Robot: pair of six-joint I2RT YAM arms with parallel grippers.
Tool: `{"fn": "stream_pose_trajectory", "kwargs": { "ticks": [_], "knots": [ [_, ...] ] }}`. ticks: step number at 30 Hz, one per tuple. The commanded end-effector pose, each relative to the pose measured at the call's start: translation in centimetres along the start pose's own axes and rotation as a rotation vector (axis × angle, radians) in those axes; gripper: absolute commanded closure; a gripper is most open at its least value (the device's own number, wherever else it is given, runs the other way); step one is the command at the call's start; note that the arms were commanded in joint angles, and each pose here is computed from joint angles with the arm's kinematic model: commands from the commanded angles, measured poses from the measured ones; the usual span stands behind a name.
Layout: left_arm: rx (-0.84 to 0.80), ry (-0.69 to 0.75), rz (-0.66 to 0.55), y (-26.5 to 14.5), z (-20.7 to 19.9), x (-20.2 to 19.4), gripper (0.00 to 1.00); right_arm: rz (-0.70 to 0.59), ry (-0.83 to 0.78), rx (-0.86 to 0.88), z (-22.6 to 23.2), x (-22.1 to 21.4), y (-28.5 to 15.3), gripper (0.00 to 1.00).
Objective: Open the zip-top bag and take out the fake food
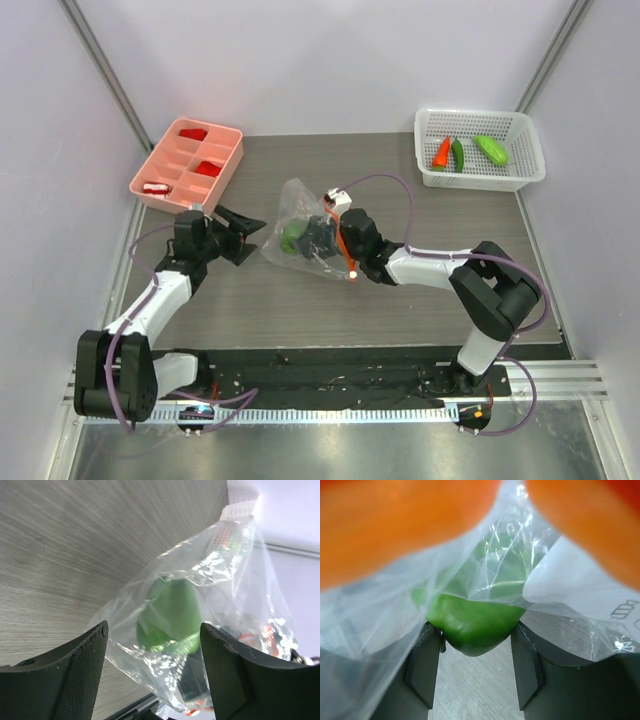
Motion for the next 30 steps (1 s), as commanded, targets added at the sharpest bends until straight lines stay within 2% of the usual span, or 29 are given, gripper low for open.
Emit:
{"fn": "stream_pose_trajectory", "kwargs": {
  "ticks": [1, 8, 13, 16, 17, 19, 21, 22, 23, 25, 30],
  "knots": [
    [-0.027, -0.078, 0.027, 0.9, 0.1, -0.3, 0.27, -0.074, 0.002, 0.079, 2.5, 2.6, -1.2, 0.99],
    [-0.013, -0.124, 0.035, 1.0, 1.7, -1.1, 0.23, -0.093, 0.033, 0.096, 2.8, 2.8, -1.2, 0.99],
    [0.001, -0.165, 0.055, 1.6, 2.1, -1.4, 0.24, -0.096, 0.07, 0.113, 3.0, 2.6, -1.0, 0.99],
    [-0.008, -0.2, 0.073, 2.3, 2.4, -1.9, 0.36, -0.09, 0.09, 0.126, 3.1, 2.3, -0.8, 0.99],
    [-0.033, -0.192, 0.063, 2.6, 1.9, -1.6, 0.43, -0.094, 0.096, 0.134, 3.3, 2.4, -0.8, 0.99],
    [-0.038, -0.189, 0.065, 3.0, 1.8, -1.6, 0.48, -0.09, 0.108, 0.143, 3.5, 2.3, -0.7, 0.99],
    [-0.068, -0.19, 0.076, 3.5, 1.5, -1.6, 0.58, -0.09, 0.109, 0.146, 3.6, 2.2, -0.6, 0.99],
    [-0.077, -0.19, 0.08, 3.7, 1.6, -1.7, 0.66, -0.085, 0.108, 0.144, 3.6, 2.0, -0.6, 0.99],
    [-0.082, -0.179, 0.079, 3.9, 1.7, -1.7, 0.82, -0.082, 0.107, 0.143, 3.6, 2.0, -0.6, 0.99],
    [-0.07, -0.171, 0.079, 4.1, 2.1, -1.7, 1.0, -0.074, 0.1, 0.137, 3.5, 1.7, -0.7, 0.99],
    [0.067, -0.139, 0.008, 4.2, 5.2, -1.1, 1.0, -0.06, 0.064, 0.071, 2.5, 1.6, -1.7, 0.99]
  ]
}}
Point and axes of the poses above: each gripper's point midway between its finger pads, its own y axis out along the fingers, its own z axis along the line the jaws close on, x = y × z, the point moved 1 cm from there along -y, back along the fingers, and after that the axes turned 5 degrees about y, right-handed, at the moved point
